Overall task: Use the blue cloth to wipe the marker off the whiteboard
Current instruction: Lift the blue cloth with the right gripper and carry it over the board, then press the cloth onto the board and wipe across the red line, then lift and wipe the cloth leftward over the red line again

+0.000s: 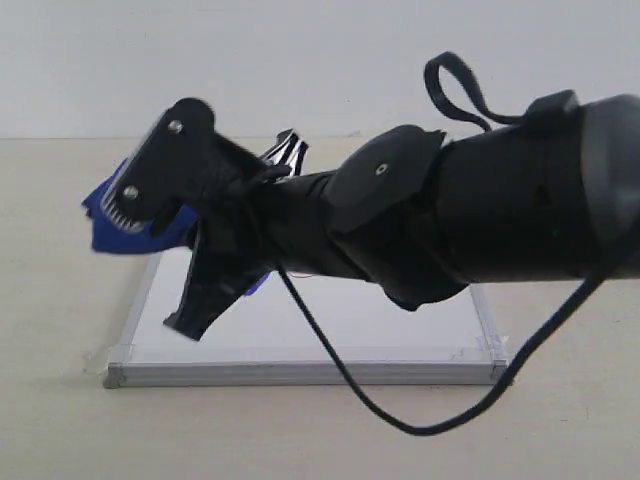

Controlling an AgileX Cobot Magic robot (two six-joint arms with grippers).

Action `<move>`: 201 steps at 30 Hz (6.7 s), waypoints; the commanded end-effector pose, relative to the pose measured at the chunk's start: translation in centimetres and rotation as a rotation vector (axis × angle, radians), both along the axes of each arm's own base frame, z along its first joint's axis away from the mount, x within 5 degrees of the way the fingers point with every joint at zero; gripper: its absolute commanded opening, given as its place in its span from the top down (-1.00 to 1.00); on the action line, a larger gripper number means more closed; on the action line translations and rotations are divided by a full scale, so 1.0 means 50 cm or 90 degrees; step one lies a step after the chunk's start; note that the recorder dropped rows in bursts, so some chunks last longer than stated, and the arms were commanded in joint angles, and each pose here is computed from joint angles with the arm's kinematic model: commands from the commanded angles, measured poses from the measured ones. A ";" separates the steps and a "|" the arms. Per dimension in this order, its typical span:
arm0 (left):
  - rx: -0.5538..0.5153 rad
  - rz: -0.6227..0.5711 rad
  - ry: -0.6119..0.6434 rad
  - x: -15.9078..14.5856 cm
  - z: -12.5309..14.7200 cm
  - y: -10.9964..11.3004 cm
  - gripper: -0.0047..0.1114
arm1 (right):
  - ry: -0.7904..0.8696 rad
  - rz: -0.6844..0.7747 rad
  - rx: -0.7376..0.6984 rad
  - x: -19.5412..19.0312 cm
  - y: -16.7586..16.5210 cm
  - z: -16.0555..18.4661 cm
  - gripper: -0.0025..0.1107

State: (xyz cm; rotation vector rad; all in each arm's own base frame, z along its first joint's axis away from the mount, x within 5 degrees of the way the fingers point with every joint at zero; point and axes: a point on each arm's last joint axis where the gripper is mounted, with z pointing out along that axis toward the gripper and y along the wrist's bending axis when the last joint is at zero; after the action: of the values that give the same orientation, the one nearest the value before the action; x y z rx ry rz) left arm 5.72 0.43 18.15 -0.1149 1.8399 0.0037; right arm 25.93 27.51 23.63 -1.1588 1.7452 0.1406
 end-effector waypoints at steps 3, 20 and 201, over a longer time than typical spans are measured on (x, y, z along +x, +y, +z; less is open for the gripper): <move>-0.001 0.000 -0.014 0.000 0.005 0.000 0.84 | 0.061 -0.200 0.047 0.114 -0.130 -0.024 0.96; -0.001 0.000 -0.014 0.000 0.005 0.000 0.84 | 0.192 -0.280 0.144 0.234 -0.217 -0.084 0.96; -0.001 0.000 -0.014 0.000 0.005 0.000 0.84 | 0.247 -0.134 0.061 0.251 -0.112 -0.248 0.96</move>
State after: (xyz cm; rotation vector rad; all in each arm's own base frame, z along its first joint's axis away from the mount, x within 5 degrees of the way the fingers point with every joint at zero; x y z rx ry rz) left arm 5.72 0.43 18.15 -0.1149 1.8399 0.0037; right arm 39.24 20.32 11.38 -0.8582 2.1852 0.2793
